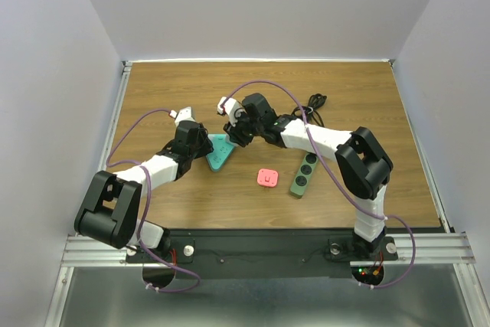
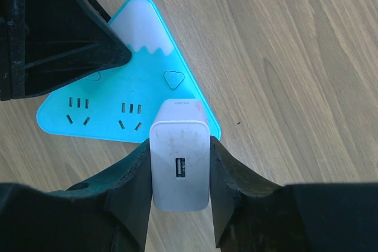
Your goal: Insert the plug
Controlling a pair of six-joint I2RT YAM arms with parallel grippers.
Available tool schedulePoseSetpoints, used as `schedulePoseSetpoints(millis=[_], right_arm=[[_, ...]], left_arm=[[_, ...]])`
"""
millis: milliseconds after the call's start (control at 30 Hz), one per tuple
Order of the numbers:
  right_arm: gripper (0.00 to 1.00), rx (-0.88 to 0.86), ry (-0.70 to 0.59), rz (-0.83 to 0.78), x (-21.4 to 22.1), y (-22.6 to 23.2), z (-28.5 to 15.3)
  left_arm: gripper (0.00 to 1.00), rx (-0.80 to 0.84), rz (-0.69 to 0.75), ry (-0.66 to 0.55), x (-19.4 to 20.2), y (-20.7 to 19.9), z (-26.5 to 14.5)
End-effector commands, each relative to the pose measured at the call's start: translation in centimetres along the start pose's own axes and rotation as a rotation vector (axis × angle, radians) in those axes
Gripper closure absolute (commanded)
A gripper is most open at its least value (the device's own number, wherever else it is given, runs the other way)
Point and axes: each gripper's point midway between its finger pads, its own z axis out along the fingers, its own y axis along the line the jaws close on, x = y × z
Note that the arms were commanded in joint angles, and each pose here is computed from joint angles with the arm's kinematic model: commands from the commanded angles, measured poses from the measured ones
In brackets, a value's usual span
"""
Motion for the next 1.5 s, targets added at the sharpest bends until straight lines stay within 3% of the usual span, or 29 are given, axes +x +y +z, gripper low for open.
schedulePoseSetpoints(millis=[0, 700, 1467], right_arm=[[1.00, -0.014, 0.060, 0.006, 2.7, 0.9, 1.1], [1.00, -0.044, 0.160, 0.014, 7.3, 1.7, 3.1], [1.00, -0.230, 0.346, 0.029, 11.5, 4.0, 6.1]], left_arm=[[0.52, -0.012, 0.038, 0.068, 1.7, 0.5, -0.1], [0.53, 0.000, 0.055, 0.099, 2.1, 0.2, 0.5], [0.54, 0.059, 0.111, 0.184, 3.2, -1.0, 2.0]])
